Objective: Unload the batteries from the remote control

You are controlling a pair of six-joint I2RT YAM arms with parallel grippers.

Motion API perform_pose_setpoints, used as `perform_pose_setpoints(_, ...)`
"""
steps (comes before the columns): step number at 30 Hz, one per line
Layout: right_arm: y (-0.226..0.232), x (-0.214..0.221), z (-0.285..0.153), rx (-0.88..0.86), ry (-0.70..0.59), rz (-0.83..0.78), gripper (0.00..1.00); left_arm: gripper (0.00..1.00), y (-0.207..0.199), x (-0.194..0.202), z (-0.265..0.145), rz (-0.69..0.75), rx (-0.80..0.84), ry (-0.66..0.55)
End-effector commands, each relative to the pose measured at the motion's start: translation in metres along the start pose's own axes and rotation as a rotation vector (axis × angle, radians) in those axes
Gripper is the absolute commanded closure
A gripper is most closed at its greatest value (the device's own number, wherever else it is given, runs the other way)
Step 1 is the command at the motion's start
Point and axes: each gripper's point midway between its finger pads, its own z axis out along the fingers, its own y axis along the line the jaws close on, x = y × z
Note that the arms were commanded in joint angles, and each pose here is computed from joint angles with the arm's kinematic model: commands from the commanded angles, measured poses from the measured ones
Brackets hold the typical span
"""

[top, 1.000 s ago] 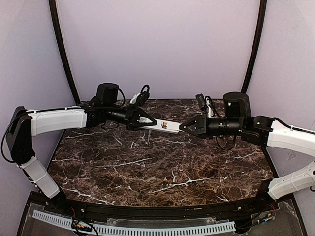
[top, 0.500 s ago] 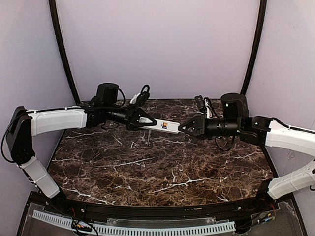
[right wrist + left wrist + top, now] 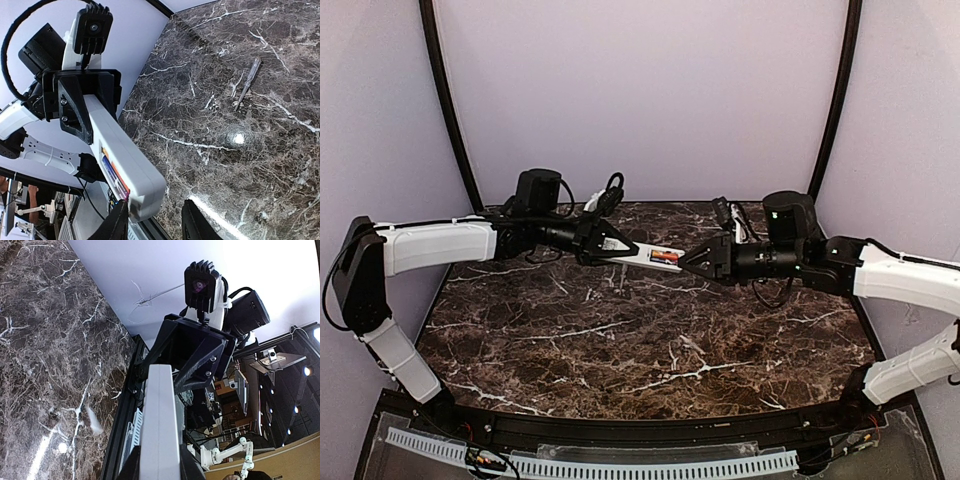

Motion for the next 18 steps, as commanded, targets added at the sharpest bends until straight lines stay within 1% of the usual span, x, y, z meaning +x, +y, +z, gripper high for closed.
perform_pose_setpoints(1,0.009,-0.006,0.002,-0.026,-0.013,-0.019,0.66,1.00,-0.011,0.000,-0.002,0.040,0.029,0.006)
perform_pose_setpoints(4,0.006,-0.003,0.001,-0.020,-0.011,-0.017,0.67,1.00,-0.013,0.000,-0.002,0.045,0.028,0.003)
perform_pose_setpoints(7,0.006,-0.002,-0.002,-0.020,-0.013,-0.024,0.63,1.00,-0.012,-0.001,-0.003,0.052,0.020,-0.001)
perform_pose_setpoints(10,0.012,-0.004,-0.007,-0.041,-0.020,-0.054,0.56,1.00,-0.008,0.000,-0.003,0.044,-0.003,-0.001)
perform_pose_setpoints(11,0.014,-0.005,-0.009,-0.044,-0.023,-0.062,0.51,1.00,-0.007,-0.002,-0.003,0.062,-0.016,-0.009)
perform_pose_setpoints(12,0.015,-0.005,-0.011,-0.044,-0.026,-0.069,0.48,1.00,-0.003,0.000,-0.004,0.044,-0.037,-0.003)
perform_pose_setpoints(18,0.004,-0.007,-0.020,0.020,-0.053,-0.077,0.27,1.00,0.013,-0.001,-0.008,0.048,-0.161,-0.014)
